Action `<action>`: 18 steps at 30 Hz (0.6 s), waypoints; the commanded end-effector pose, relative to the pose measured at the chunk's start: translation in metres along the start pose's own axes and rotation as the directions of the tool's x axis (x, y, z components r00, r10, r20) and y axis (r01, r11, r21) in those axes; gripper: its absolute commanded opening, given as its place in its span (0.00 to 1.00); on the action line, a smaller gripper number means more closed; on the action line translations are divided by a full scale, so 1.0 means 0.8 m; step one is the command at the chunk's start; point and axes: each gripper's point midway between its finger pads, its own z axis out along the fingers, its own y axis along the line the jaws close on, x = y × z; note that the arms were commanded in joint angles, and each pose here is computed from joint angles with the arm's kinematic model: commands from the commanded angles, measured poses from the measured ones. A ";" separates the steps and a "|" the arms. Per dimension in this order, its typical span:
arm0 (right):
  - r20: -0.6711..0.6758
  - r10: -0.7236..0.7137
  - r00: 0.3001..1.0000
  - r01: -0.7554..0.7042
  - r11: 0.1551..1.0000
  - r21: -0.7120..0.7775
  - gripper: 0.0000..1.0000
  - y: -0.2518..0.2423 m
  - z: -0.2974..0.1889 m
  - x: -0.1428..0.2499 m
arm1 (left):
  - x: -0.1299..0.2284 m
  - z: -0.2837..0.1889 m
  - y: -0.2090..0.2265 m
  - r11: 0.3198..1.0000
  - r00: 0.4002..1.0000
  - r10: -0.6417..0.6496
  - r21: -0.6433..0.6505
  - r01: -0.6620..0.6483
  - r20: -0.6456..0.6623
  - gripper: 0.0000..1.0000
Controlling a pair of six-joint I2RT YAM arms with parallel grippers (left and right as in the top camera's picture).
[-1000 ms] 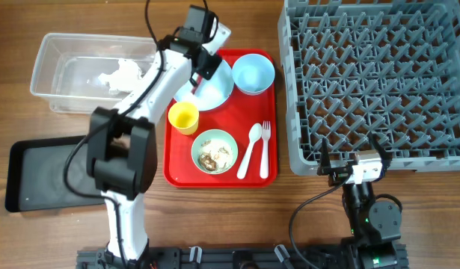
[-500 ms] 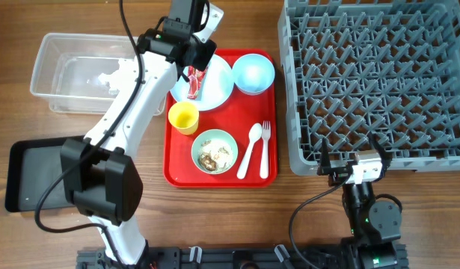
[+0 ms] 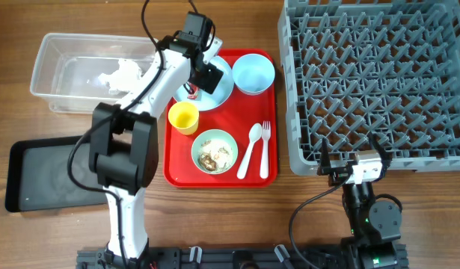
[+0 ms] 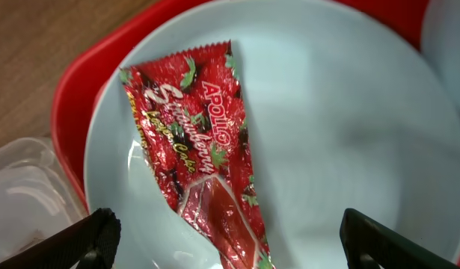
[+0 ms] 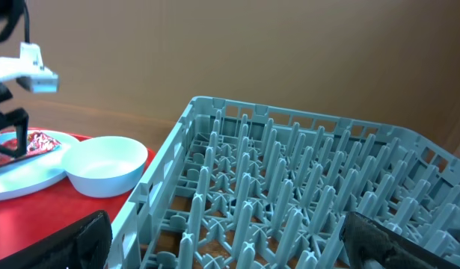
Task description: Sort waste into correct bins and load items into the dishwasher rack
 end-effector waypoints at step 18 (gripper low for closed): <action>0.015 -0.011 1.000 0.011 1.000 -0.018 1.00 0.004 -0.001 -0.004 | 0.027 0.056 -0.004 0.983 0.996 -0.075 0.166 0.083 -0.053 0.87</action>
